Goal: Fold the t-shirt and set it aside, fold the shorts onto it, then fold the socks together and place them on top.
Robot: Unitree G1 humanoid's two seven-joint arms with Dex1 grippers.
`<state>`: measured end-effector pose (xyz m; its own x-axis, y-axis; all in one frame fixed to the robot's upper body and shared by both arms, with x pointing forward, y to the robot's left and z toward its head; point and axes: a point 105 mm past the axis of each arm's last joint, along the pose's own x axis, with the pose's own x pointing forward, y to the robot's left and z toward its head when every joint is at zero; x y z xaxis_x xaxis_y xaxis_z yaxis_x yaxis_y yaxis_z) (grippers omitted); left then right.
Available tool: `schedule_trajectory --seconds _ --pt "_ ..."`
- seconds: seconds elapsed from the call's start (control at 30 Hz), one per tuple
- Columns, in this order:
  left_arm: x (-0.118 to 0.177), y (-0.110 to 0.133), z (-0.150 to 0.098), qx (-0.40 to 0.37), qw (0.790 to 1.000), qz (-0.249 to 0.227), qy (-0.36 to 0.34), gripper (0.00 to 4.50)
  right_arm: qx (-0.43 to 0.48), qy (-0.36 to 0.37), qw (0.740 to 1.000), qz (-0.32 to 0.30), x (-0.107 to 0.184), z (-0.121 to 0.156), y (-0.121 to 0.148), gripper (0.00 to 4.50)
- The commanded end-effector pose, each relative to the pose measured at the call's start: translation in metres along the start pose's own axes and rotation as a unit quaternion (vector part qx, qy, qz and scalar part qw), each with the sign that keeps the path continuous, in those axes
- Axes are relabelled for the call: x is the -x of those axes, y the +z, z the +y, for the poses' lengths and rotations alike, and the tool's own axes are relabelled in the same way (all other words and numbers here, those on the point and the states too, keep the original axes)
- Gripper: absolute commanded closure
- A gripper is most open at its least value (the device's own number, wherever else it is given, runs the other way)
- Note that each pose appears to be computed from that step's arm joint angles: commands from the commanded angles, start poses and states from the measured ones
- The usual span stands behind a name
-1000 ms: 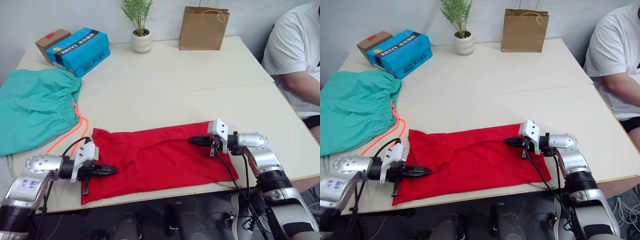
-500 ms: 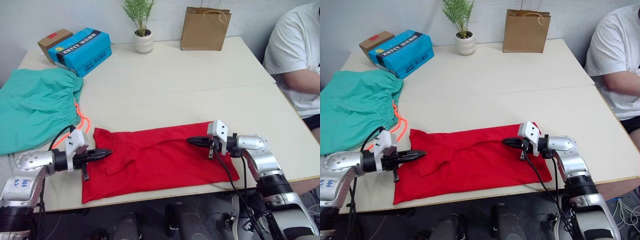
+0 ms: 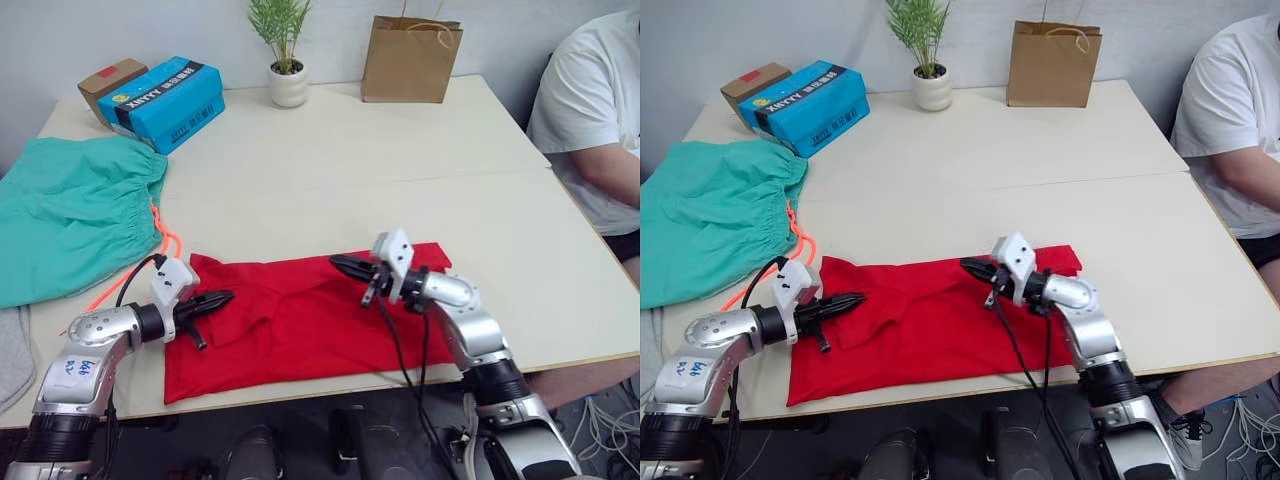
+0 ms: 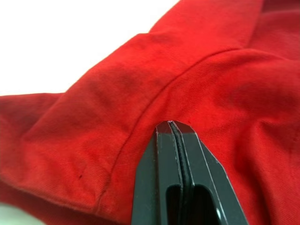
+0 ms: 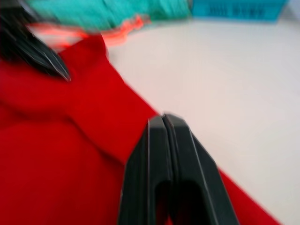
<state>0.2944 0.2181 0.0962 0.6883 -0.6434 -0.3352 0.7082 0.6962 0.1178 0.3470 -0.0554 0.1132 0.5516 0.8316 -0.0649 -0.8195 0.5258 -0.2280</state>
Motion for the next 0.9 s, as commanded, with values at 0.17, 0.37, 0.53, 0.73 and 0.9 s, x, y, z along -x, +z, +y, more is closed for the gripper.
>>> schedule_trajectory --seconds 0.17,0.37,0.53,0.73,0.9 --pt "0.019 -0.022 0.015 0.017 0.997 0.025 0.069 4.48 0.02 -0.078 0.996 0.041 0.014 -0.021 -0.021 4.5" --pt "0.032 -0.026 0.019 0.023 0.996 0.023 0.08 4.48 0.041 -0.156 0.983 0.083 0.07 -0.073 -0.038 4.5" --pt "0.034 -0.028 0.02 0.023 0.996 0.026 0.079 4.48 0.063 -0.199 0.973 0.095 0.11 -0.103 -0.042 4.5" --pt "0.033 -0.019 0.018 0.02 0.998 -0.004 0.061 4.48 0.054 -0.264 0.961 0.062 0.143 -0.124 -0.041 4.5" --pt "0.039 0.015 0.008 0.017 0.997 -0.081 0.006 4.48 0.027 -0.246 0.968 -0.031 0.143 -0.126 -0.012 4.5"
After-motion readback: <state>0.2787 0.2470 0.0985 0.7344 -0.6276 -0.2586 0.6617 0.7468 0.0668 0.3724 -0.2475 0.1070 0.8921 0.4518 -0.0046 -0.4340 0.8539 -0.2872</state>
